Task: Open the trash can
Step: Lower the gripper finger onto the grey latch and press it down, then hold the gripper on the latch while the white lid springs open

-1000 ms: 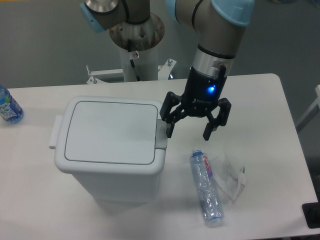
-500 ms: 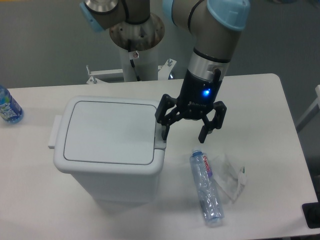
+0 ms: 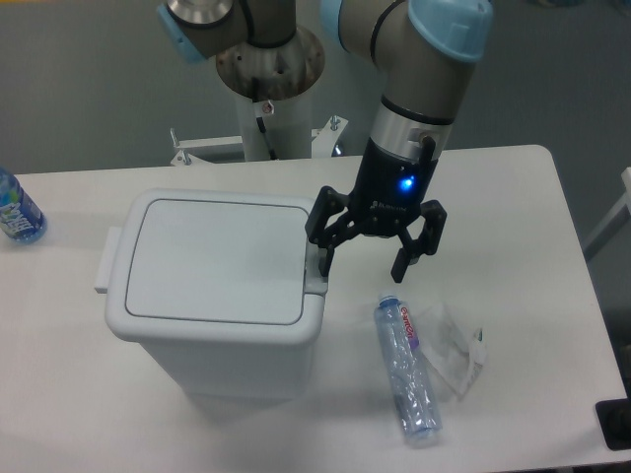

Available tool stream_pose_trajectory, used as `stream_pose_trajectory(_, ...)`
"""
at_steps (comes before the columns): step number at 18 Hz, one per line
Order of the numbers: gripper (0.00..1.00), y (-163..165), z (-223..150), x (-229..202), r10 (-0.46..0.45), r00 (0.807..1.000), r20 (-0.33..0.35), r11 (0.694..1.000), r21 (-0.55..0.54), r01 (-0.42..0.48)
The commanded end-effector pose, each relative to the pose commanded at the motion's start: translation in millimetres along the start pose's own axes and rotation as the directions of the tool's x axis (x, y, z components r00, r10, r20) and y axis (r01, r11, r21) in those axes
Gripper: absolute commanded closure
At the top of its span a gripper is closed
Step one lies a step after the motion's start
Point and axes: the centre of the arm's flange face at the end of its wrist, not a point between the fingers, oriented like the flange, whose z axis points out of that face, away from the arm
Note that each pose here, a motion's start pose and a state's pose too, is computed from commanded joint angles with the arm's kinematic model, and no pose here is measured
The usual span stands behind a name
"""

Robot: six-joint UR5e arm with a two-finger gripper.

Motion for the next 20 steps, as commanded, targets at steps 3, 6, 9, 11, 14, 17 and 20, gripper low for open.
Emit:
stream_pose_trajectory(3,0.0,1,1,0,-0.001,1.0,0.001,1.0,-0.002,0.001)
stream_pose_trajectory(6,0.0,0,0,0,0.0,1.0,0.001,1.0,-0.001,0.0)
stream_pose_trajectory(9,0.0,0,1,-1,-0.001,1.0,0.001,1.0,-0.002,0.001)
stream_pose_trajectory(11,0.0,0,0,0,0.0,1.0,0.0,1.0,0.0,0.0)
stream_pose_trajectory(14,0.0,-1,-1,0,0.001,1.0,0.001,1.0,0.003,-0.001)
stream_pose_trajectory(17,0.0,-5,-6,0,0.005,1.0,0.004,1.0,0.012,-0.005)
stream_pose_trajectory(20,0.0,-8,-13,-7,-0.001,1.0,0.014,1.0,0.025,0.001)
